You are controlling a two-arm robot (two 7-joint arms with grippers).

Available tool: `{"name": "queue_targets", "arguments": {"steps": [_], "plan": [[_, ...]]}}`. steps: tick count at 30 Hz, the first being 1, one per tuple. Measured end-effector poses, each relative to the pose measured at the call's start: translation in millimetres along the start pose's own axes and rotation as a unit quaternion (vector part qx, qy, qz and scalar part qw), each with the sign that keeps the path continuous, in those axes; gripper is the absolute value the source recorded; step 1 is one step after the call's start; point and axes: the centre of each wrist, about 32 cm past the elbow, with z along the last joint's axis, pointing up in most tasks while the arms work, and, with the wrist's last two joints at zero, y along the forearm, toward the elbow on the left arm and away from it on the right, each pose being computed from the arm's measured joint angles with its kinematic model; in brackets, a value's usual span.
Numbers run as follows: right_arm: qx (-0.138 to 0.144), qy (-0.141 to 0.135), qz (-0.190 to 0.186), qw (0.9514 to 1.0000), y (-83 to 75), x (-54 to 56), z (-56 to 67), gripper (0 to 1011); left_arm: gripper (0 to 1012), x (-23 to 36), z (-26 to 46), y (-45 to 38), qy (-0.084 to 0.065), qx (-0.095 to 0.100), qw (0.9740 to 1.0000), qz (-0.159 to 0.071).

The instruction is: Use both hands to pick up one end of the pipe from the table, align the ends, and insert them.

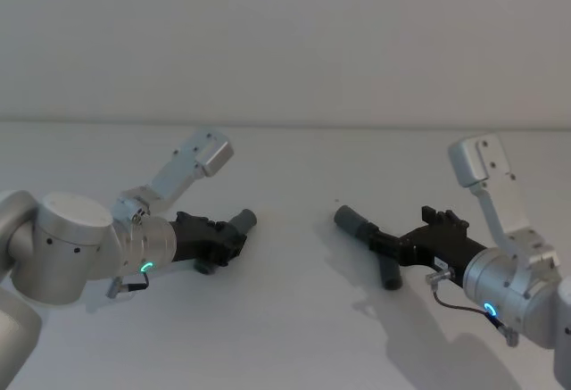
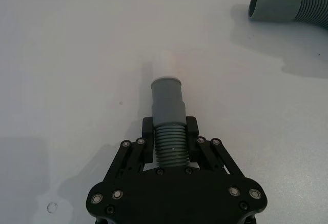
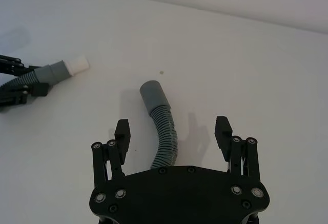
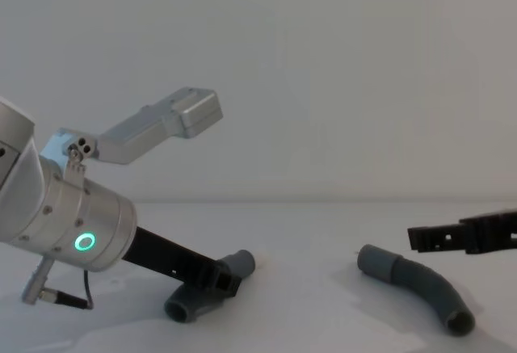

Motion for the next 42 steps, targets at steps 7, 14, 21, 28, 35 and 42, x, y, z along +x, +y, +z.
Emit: {"name": "queue_targets", "arguments": {"steps": [7,14,21,28,35,42], "plan": [[-0.012,-0.005,0.003,0.9999,8.2,-1.0,-1.5,1000,345,0.0,0.0,0.0,0.0,0.0,1.0,0.0],[-0.024,-0.008,0.003,0.9997,15.9,-0.6,-2.1,1000,345,0.0,0.0,0.0,0.0,0.0,1.0,0.0],[-0.034,-0.006,0.0,0.9994,23.4,0.0,-2.1,1000,345,0.0,0.0,0.0,0.0,0.0,1.0,0.0],[-0.042,-0.004,-0.004,0.9991,29.3,0.0,-2.8,1000,345,0.0,0.0,0.0,0.0,0.0,1.0,0.0],[-0.05,-0.003,-0.006,0.9987,33.5,-0.5,-3.7,1000,345,0.0,0.0,0.0,0.0,0.0,1.0,0.0],[-0.057,-0.003,-0.009,0.9983,36.2,-1.6,-4.5,1000,343,0.0,0.0,0.0,0.0,0.0,1.0,0.0]]}}
